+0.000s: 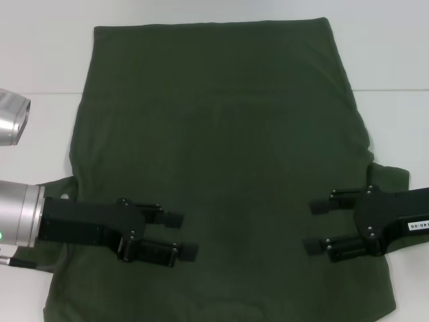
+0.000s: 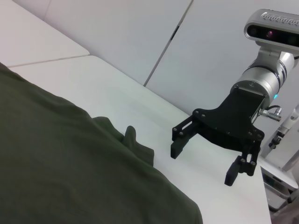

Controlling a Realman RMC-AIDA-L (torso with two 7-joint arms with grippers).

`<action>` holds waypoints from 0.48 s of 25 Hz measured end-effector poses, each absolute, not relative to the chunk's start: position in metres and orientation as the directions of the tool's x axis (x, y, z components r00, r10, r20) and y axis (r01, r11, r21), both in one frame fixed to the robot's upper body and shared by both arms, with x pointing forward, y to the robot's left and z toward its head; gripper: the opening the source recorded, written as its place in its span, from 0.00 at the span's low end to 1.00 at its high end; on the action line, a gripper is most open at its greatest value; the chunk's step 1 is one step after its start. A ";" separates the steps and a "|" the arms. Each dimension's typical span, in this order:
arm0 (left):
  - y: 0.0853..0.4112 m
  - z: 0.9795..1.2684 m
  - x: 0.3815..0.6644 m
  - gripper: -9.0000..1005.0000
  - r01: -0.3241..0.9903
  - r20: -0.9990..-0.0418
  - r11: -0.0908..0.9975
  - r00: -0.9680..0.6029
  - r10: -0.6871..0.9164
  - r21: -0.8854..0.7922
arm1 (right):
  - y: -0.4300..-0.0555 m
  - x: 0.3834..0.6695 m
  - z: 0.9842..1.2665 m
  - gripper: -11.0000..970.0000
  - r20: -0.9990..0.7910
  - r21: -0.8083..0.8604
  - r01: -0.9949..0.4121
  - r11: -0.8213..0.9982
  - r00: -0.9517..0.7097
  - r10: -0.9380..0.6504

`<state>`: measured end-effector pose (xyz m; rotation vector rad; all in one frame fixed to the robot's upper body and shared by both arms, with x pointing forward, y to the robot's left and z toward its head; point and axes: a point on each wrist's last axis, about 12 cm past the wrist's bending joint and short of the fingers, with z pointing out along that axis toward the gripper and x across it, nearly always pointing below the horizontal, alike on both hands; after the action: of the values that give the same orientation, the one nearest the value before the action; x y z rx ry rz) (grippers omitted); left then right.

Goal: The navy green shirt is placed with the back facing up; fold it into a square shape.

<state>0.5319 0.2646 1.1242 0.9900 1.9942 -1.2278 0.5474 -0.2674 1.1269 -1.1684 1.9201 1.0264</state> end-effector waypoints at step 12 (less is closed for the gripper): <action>0.266 1.125 0.533 0.86 0.823 -0.780 0.307 -0.558 0.282 -0.478 | -0.267 0.547 1.127 0.91 -0.833 0.285 -0.915 0.287 -0.384 -0.399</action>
<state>0.5328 0.2656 1.1246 0.9770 2.0051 -1.2262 0.5467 -0.2669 1.1269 -1.1742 1.9186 1.0334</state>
